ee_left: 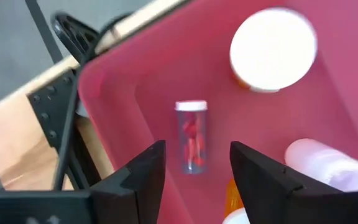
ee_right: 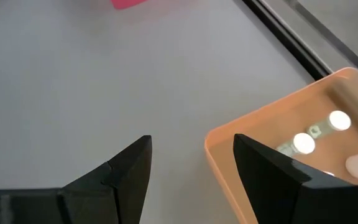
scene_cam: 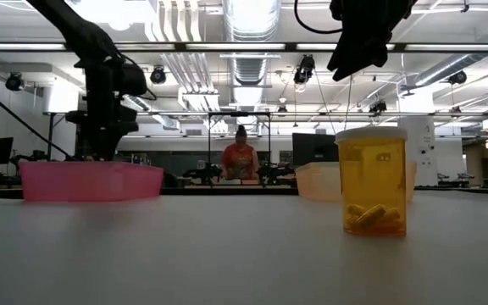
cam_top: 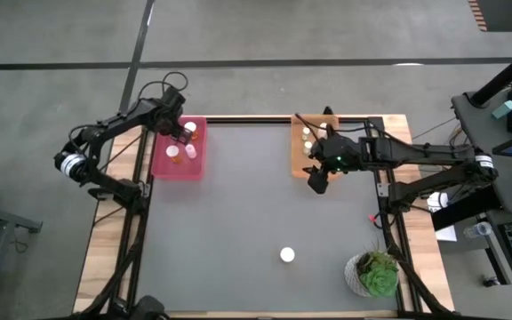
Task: Pick and place medicine bottles into bin by pill shape (circle, oval)
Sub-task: Put the orange capsule bottle into the pink bin
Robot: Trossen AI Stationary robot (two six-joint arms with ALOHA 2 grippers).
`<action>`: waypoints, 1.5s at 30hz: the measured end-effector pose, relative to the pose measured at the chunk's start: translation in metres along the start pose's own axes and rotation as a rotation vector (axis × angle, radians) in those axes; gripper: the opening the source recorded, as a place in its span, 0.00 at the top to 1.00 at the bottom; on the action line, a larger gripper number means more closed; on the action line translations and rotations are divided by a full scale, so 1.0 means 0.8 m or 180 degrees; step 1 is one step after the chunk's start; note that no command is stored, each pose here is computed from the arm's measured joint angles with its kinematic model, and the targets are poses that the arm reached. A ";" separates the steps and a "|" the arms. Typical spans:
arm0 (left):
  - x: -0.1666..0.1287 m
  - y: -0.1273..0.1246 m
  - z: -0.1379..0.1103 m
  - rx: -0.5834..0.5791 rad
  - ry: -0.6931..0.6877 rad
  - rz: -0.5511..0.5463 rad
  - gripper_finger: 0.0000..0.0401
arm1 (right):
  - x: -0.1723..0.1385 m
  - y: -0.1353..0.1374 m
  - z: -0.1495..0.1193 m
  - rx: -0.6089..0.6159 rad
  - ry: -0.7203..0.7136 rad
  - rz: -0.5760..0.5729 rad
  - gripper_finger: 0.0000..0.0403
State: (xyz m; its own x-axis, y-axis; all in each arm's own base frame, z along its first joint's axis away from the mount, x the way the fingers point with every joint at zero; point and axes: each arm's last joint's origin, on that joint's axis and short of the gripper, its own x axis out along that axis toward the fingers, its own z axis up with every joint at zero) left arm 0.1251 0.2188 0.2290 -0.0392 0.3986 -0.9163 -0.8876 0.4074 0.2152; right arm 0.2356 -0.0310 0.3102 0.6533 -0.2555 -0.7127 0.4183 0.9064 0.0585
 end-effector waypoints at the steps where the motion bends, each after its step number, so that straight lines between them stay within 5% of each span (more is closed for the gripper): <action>1: -0.006 0.000 0.000 0.0011 -0.0056 -0.0006 0.59 | 0.000 0.001 -0.001 -0.0001 0.0006 0.0011 0.46; 11: -0.106 -0.025 -0.027 0.0278 -0.1120 -0.0363 0.59 | 0.016 0.033 -0.026 -0.0239 -0.0075 0.0292 0.46; 27: -0.207 -0.130 -0.097 0.0984 -0.2868 -0.2280 0.59 | -0.002 0.120 -0.084 -0.0856 -0.0123 0.1128 0.46; 38: -0.241 -0.179 -0.127 0.1308 -0.3297 -0.3084 0.59 | -0.002 0.149 -0.136 -0.0834 -0.0182 0.1413 0.46; 45: -0.243 -0.205 -0.142 0.1767 -0.3416 -0.3124 0.59 | -0.005 0.156 -0.155 -0.0941 -0.0185 0.1456 0.46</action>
State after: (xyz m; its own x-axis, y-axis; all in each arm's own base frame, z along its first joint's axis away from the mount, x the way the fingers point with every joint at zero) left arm 0.2262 -0.0192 0.3332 0.9839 0.0844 -0.1577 -0.0833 0.9964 0.0136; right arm 0.2067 0.1248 0.2337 0.7643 0.1764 -0.6203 -0.1064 0.9832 0.1486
